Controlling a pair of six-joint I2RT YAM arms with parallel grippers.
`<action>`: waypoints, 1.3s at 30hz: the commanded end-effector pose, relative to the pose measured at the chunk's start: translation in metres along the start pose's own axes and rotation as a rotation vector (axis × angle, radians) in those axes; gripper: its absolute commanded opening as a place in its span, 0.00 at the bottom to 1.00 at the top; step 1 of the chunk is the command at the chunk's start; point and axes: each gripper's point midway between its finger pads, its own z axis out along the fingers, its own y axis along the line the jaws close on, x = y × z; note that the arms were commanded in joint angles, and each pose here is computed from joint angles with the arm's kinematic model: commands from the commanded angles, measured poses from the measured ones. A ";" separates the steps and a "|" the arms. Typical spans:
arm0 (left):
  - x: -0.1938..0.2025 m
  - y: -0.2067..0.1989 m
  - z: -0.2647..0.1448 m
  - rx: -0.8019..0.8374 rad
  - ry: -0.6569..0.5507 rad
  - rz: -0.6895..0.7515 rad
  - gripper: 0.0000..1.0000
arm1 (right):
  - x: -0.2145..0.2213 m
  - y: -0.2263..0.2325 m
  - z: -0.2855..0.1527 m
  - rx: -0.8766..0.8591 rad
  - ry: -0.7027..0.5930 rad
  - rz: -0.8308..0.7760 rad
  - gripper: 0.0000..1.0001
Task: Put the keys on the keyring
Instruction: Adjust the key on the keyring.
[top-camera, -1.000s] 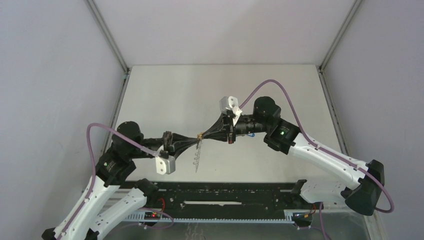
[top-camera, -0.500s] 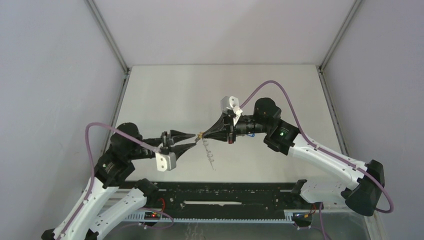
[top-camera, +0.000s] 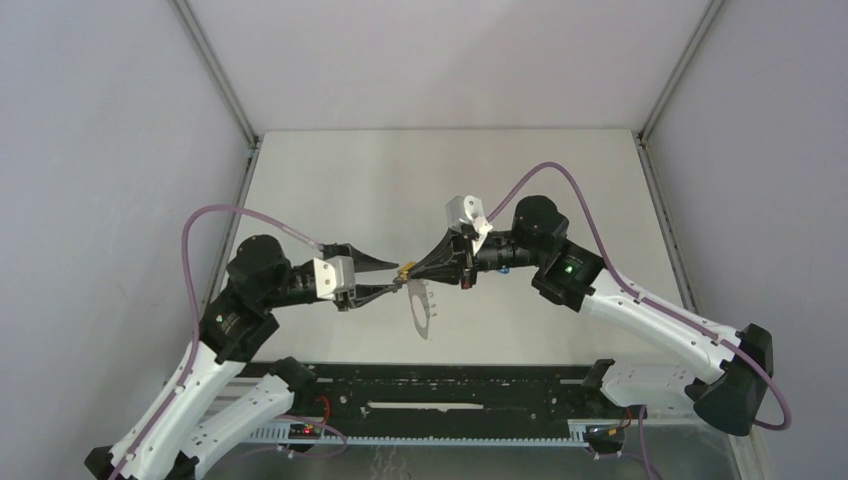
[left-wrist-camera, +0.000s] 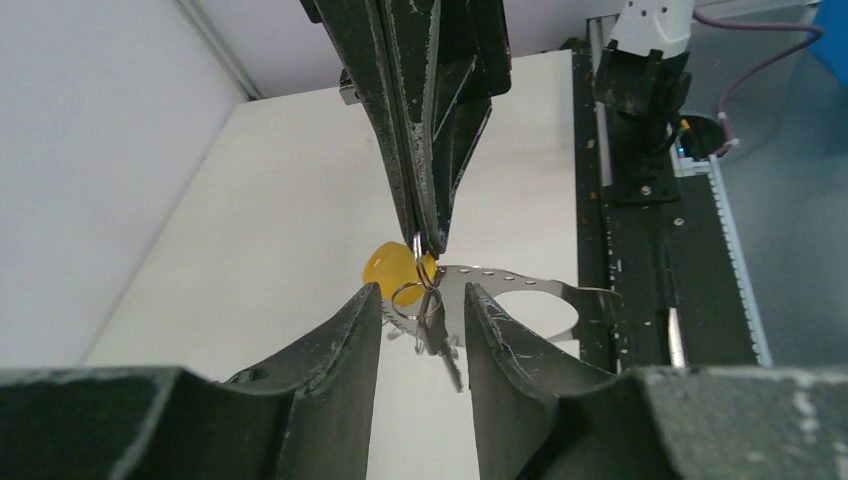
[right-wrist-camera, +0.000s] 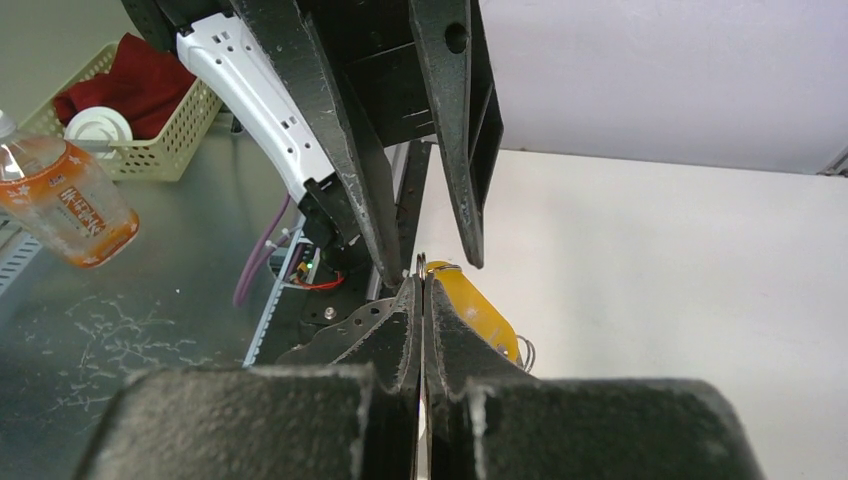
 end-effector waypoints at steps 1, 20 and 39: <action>-0.037 -0.005 -0.002 0.040 -0.092 -0.015 0.40 | -0.021 0.004 -0.005 -0.008 -0.053 -0.068 0.00; -0.019 -0.004 0.004 0.059 -0.048 0.001 0.30 | -0.016 0.000 0.001 -0.007 -0.029 -0.062 0.00; 0.008 0.016 0.005 -0.058 0.080 -0.093 0.00 | -0.005 -0.019 -0.010 0.091 0.159 0.061 0.35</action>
